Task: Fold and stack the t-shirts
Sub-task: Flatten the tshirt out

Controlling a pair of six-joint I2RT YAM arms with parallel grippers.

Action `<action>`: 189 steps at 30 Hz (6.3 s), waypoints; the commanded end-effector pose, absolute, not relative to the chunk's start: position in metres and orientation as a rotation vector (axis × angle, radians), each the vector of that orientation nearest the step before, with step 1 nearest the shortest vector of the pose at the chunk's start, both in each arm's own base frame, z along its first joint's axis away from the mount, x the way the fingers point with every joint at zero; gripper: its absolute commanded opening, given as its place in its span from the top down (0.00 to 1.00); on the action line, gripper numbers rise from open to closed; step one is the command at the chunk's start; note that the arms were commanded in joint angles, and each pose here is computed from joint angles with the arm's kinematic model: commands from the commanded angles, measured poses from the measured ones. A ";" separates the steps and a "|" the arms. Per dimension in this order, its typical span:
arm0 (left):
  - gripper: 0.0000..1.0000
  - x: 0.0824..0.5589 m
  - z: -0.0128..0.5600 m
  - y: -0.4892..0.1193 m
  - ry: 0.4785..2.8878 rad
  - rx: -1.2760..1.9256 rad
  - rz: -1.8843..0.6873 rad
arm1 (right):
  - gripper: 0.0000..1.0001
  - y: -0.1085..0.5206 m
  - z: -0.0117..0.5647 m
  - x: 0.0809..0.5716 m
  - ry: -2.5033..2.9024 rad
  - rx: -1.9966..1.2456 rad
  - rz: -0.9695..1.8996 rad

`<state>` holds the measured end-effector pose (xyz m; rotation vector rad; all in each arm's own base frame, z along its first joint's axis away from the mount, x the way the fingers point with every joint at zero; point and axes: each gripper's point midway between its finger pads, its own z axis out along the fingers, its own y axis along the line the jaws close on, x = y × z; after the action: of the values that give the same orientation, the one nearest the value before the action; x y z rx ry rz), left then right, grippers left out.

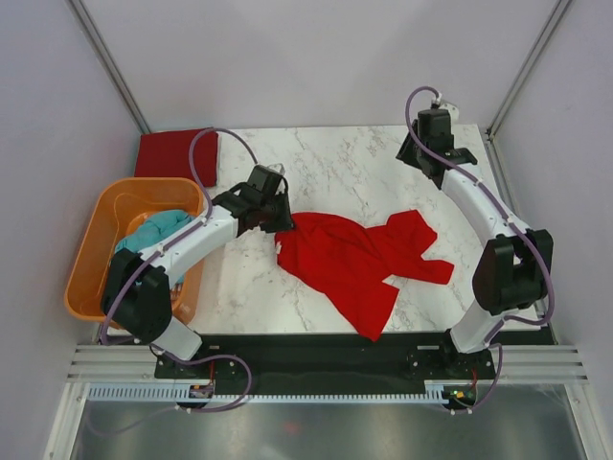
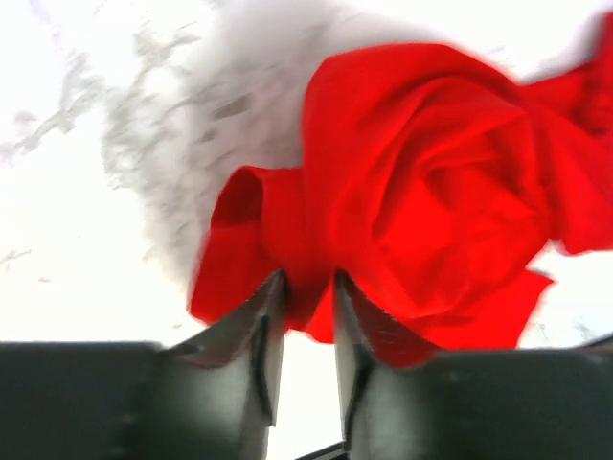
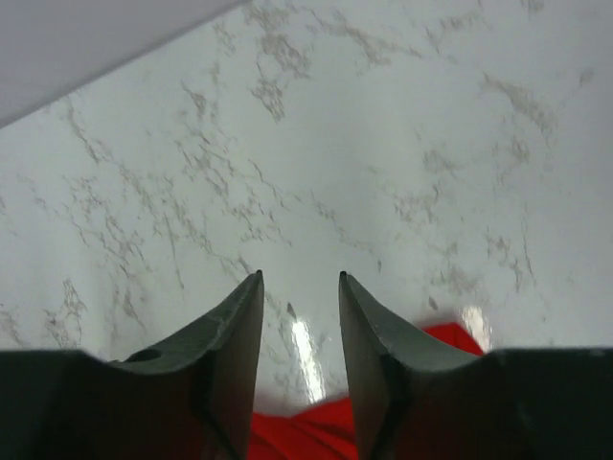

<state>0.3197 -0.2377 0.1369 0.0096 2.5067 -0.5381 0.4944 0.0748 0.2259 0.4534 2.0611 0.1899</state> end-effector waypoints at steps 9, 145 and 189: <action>0.38 0.281 0.133 -0.211 2.518 0.118 -0.454 | 0.49 0.046 0.107 0.313 2.474 0.856 0.083; 0.57 0.203 0.080 -0.375 2.576 0.120 -0.625 | 0.69 0.119 0.171 0.212 2.299 0.305 0.428; 0.53 0.204 0.039 -0.253 2.731 0.269 -0.557 | 0.67 0.130 0.157 0.217 2.330 0.294 0.459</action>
<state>0.1934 -0.2462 0.0402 0.2212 2.7389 -0.5585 0.2155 0.1263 0.1521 0.2851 2.3587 0.4181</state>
